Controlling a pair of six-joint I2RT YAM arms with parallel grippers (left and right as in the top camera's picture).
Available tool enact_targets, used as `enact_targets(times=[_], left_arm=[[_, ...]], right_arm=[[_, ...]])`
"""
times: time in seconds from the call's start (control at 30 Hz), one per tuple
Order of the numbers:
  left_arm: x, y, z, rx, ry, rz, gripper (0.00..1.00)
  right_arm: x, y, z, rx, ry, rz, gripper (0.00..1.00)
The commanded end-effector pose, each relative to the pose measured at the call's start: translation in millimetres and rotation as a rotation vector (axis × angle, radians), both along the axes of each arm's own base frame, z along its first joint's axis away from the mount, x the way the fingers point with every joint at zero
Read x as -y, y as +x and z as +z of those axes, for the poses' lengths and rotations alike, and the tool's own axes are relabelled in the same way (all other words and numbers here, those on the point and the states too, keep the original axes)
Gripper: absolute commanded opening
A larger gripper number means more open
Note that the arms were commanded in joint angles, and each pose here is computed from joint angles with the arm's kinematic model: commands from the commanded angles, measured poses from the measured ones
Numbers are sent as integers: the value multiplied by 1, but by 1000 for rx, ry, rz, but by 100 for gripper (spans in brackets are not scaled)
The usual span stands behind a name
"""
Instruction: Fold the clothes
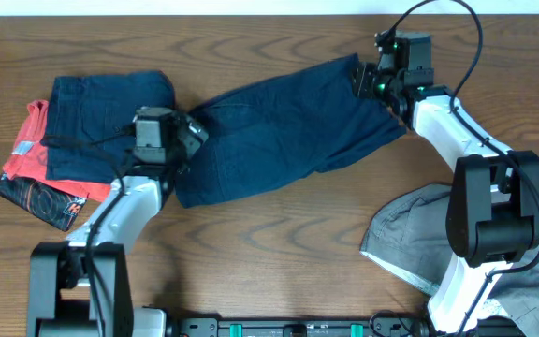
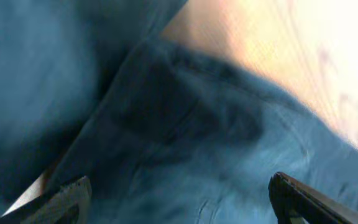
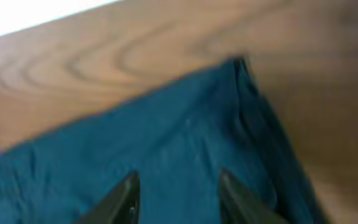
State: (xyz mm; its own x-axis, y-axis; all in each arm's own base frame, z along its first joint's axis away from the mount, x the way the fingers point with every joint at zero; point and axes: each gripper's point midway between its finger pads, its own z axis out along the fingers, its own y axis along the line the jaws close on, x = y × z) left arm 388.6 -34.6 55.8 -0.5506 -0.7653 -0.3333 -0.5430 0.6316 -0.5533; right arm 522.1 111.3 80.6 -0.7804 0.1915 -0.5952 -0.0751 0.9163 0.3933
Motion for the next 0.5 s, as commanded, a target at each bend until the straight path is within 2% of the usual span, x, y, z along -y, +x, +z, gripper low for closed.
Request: enact_targets(times=[0.0,0.1,0.2,0.33,0.47], left_arm=[[17,-21,-1,-69,-92,-102,92],[17,-47,-18,-197,-96,-97,93],[17,-63,-27,-267,-89,-102,93],[13,-66,-34,-283,-59,-109,94],[12,-68,-42,-304,-43,-126,98]], right_arm=[[-3,-21,-7,-73,-47,62,28],[12,-59,-44,-265,-148,74,18],[38,-87,-78,-420,-281,24,18],[59,-111,-102,-546,-365,-4,11],[87,-119,-100,-597,-412,-118,6]])
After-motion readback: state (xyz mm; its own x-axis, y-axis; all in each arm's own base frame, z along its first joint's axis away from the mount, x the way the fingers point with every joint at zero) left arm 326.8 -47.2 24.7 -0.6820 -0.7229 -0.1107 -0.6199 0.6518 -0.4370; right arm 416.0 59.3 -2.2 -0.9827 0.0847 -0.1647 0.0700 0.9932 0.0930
